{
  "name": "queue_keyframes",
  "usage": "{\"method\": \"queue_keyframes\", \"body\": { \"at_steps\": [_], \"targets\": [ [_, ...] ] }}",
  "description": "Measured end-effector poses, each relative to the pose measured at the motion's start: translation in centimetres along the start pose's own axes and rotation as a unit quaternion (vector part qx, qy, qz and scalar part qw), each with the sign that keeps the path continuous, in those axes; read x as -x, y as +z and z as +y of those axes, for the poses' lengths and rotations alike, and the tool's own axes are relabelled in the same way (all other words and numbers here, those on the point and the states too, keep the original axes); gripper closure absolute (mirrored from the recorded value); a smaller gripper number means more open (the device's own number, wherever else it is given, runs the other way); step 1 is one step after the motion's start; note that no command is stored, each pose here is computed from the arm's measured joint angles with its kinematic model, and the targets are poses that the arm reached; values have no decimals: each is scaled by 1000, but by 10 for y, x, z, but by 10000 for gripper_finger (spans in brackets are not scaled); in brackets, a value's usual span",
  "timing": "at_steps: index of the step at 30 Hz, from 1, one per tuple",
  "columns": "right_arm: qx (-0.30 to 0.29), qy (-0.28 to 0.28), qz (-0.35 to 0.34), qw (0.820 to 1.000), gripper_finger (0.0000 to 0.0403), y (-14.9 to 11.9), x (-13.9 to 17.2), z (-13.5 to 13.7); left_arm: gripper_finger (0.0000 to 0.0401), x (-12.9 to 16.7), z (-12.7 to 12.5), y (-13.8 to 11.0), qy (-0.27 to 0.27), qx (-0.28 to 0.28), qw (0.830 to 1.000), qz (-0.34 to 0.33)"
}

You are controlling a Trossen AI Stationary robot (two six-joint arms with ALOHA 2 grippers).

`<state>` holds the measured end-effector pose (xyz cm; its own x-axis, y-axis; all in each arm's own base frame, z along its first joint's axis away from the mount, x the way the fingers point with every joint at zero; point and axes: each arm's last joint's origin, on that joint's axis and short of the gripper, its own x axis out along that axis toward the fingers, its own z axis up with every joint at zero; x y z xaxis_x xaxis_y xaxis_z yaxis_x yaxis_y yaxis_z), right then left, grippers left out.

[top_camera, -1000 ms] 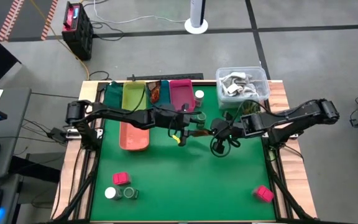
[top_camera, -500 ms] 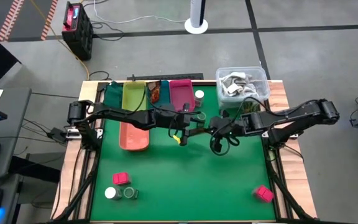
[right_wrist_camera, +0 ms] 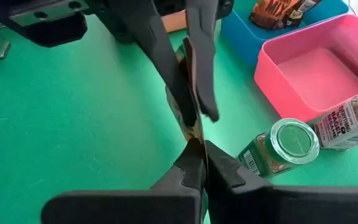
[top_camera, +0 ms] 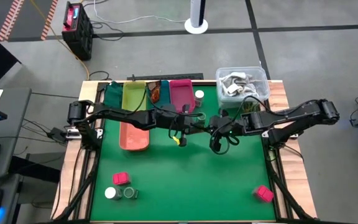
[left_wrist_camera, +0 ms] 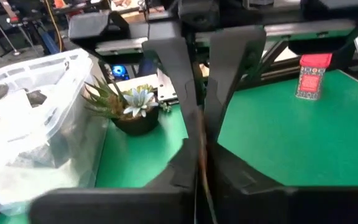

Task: Sort spices by type
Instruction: Put the orange spice bag into the blue bin

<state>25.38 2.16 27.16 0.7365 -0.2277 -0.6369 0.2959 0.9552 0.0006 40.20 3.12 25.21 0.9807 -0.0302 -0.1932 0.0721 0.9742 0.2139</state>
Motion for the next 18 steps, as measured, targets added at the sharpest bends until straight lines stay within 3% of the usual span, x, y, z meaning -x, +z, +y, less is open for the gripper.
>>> {"method": "queue_keyframes", "body": {
  "at_steps": [18],
  "targets": [
    [0, -7, 0, 1000, 203, 0, 3, -1, 401, 3, 7, -5, 4, 15, 999, 28]
  ]
}}
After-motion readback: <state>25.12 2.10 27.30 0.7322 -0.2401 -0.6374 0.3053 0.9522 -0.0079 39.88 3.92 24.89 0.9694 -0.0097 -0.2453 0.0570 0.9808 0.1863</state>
